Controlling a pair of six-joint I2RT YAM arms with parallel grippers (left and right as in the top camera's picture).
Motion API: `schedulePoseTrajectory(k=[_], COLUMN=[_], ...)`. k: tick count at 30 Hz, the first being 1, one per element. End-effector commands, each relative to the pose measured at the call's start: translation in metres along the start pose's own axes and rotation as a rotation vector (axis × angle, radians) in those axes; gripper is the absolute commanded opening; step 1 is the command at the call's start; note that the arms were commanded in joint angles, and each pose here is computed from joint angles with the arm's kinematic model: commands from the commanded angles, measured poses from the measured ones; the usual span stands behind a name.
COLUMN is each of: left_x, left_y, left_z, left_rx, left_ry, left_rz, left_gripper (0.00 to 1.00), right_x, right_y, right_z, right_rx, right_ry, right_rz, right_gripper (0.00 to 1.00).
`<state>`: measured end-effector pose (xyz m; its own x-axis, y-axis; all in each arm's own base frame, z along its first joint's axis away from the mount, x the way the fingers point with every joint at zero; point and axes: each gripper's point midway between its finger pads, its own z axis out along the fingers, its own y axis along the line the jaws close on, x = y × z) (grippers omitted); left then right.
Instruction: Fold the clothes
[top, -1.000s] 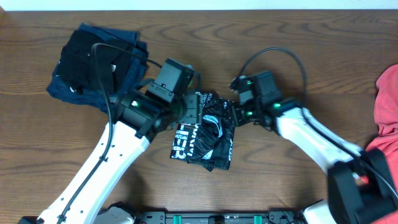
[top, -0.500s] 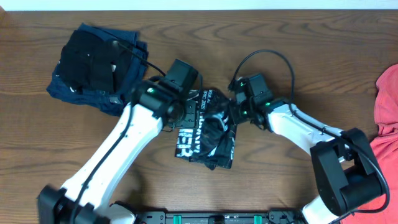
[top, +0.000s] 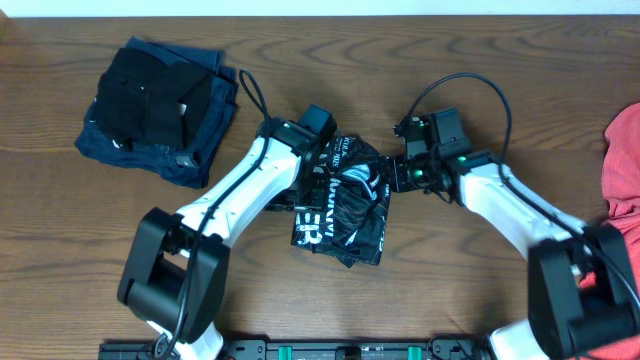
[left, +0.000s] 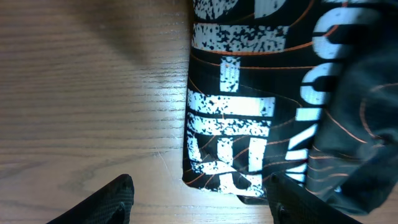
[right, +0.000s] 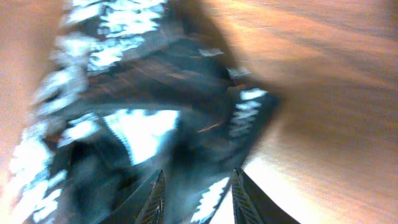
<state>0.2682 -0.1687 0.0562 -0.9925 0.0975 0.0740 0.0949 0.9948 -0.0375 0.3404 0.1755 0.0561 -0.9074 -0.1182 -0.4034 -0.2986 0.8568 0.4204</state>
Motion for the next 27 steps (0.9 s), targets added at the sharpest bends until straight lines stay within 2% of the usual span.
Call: schedulePoseTrajectory(k=[1, 6, 11, 12, 14, 15, 16, 25, 26, 27], left_x=[0.003, 0.000, -0.001, -0.001, -0.001, -0.001, -0.001, -0.002, -0.002, -0.002], left_y=[0.002, 0.001, 0.001, 0.001, 0.001, 0.001, 0.001, 0.000, 0.000, 0.000], left_z=[0.004, 0.004, 0.004, 0.004, 0.004, 0.004, 0.004, 0.004, 0.004, 0.004], left_rx=[-0.005, 0.001, 0.002, 0.002, 0.002, 0.002, 0.001, 0.004, 0.004, 0.003], left_ry=[0.019, 0.006, 0.003, 0.003, 0.003, 0.003, 0.005, -0.001, 0.000, 0.000], left_rz=[0.016, 0.017, 0.016, 0.016, 0.017, 0.023, 0.024, 0.028, 0.028, 0.028], left_gripper=[0.69, 0.69, 0.69, 0.69, 0.69, 0.69, 0.69, 0.69, 0.69, 0.69], right_x=[-0.001, 0.030, 0.051, 0.053, 0.056, 0.057, 0.057, 0.056, 0.056, 0.054], right_y=[0.049, 0.063, 0.057, 0.056, 0.056, 0.056, 0.056, 0.037, 0.038, 0.040], right_z=[-0.024, -0.010, 0.016, 0.019, 0.023, 0.023, 0.019, -0.039, -0.041, -0.040], right_rx=[-0.200, -0.210, -0.114, -0.107, -0.105, -0.104, -0.103, 0.084, 0.082, 0.077], right_ry=[-0.007, 0.105, 0.180, 0.188, 0.202, 0.206, 0.209, 0.169, 0.163, 0.154], right_rz=[-0.107, -0.128, -0.162, -0.165, -0.167, -0.165, -0.160, -0.127, -0.134, -0.148], right_gripper=[0.33, 0.33, 0.32, 0.29, 0.15, 0.05, 0.01, 0.01, 0.04, 0.17])
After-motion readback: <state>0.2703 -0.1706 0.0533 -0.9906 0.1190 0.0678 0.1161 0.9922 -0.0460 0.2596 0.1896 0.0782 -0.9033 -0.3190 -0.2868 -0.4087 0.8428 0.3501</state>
